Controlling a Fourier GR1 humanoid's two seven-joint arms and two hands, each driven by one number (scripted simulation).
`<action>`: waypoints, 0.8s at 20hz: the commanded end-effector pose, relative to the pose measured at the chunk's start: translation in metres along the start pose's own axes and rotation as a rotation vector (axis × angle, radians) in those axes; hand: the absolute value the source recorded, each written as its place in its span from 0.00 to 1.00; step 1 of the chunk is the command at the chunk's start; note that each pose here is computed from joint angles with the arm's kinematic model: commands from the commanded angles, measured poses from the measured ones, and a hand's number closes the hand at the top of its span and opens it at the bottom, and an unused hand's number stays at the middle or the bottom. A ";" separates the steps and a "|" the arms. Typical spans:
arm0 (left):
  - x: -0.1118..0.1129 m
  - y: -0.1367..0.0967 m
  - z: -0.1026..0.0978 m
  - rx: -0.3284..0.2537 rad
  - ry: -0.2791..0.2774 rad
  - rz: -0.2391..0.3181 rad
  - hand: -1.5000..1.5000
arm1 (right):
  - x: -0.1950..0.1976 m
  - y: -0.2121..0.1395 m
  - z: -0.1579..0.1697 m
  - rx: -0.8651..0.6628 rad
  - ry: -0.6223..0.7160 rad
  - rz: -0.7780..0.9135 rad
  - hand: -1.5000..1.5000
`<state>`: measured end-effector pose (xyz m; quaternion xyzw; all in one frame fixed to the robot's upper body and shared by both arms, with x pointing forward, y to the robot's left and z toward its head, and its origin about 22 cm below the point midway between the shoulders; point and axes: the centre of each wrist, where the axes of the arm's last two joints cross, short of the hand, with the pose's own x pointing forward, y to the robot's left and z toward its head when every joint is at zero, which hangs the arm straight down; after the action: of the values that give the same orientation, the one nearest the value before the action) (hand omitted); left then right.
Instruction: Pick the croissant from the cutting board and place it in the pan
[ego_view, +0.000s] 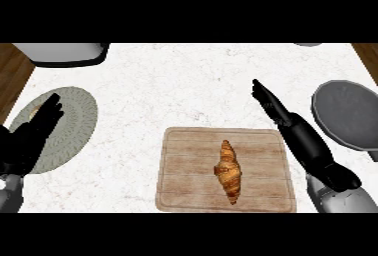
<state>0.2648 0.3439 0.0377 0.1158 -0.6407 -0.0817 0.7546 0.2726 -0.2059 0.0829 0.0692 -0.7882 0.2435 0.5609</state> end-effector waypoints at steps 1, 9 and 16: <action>0.016 0.004 -0.008 0.022 -0.029 -0.001 0.50 | 0.001 -0.002 -0.005 -0.009 -0.039 -0.090 1.00; 0.030 -0.056 -0.004 0.044 -0.077 0.256 0.50 | -0.019 -0.048 0.026 -0.134 -0.050 0.123 1.00; 0.036 -0.066 0.008 0.042 -0.097 0.242 0.50 | -0.027 -0.082 0.100 -0.074 -0.001 0.345 0.00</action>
<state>0.2728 0.2817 0.0541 0.0553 -0.6863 0.0216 0.7249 0.2438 -0.2999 0.0609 -0.0366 -0.8077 0.2636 0.5262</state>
